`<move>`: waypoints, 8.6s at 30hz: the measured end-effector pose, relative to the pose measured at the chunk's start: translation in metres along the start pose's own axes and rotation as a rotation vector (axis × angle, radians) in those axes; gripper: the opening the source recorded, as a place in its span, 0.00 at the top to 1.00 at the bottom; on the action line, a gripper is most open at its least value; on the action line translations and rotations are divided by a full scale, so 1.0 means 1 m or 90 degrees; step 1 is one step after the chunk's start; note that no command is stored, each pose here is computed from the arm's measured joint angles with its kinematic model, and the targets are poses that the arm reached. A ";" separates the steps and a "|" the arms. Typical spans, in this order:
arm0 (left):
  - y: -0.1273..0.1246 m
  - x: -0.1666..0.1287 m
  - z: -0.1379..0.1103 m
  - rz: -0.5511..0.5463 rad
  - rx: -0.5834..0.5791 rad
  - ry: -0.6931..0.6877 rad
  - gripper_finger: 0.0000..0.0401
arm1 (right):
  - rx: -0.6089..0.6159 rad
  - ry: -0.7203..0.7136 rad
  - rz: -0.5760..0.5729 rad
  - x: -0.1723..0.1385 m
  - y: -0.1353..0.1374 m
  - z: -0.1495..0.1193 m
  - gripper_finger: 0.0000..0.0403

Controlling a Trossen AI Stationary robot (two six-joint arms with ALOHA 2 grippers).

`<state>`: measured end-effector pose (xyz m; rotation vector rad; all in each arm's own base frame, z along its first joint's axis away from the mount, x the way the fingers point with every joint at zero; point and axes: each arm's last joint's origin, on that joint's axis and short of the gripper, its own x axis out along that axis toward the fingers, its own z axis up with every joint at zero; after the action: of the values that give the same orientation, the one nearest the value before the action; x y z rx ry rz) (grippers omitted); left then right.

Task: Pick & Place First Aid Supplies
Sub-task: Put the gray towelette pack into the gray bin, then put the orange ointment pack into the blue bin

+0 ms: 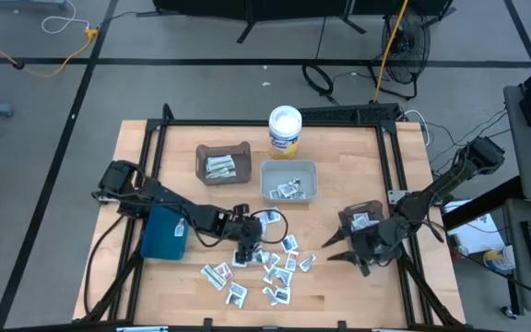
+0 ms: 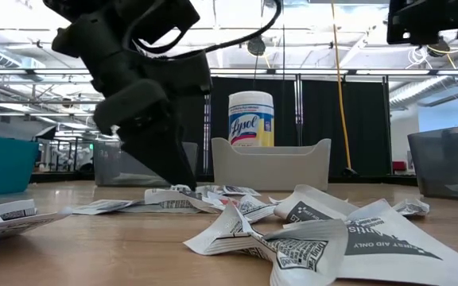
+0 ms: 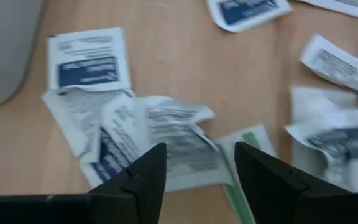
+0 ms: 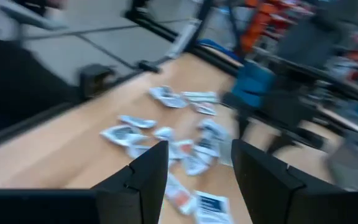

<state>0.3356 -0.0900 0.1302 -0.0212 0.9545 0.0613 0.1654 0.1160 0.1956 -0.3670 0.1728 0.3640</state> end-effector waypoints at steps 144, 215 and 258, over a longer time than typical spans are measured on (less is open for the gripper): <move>0.003 0.030 0.008 -0.115 0.071 -0.072 0.58 | 0.024 0.013 -0.077 -0.001 -0.003 -0.005 0.58; 0.142 -0.037 0.068 0.071 -0.161 -0.309 0.82 | 0.019 0.022 -0.075 -0.001 -0.002 -0.006 0.58; 0.014 -0.136 -0.001 -0.029 0.068 -0.369 0.58 | 0.107 0.113 0.070 0.085 -0.028 0.010 0.58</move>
<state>0.2554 -0.0816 0.2410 0.0704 0.3770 -0.0252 0.2555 0.1221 0.1944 -0.2241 0.3957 0.4226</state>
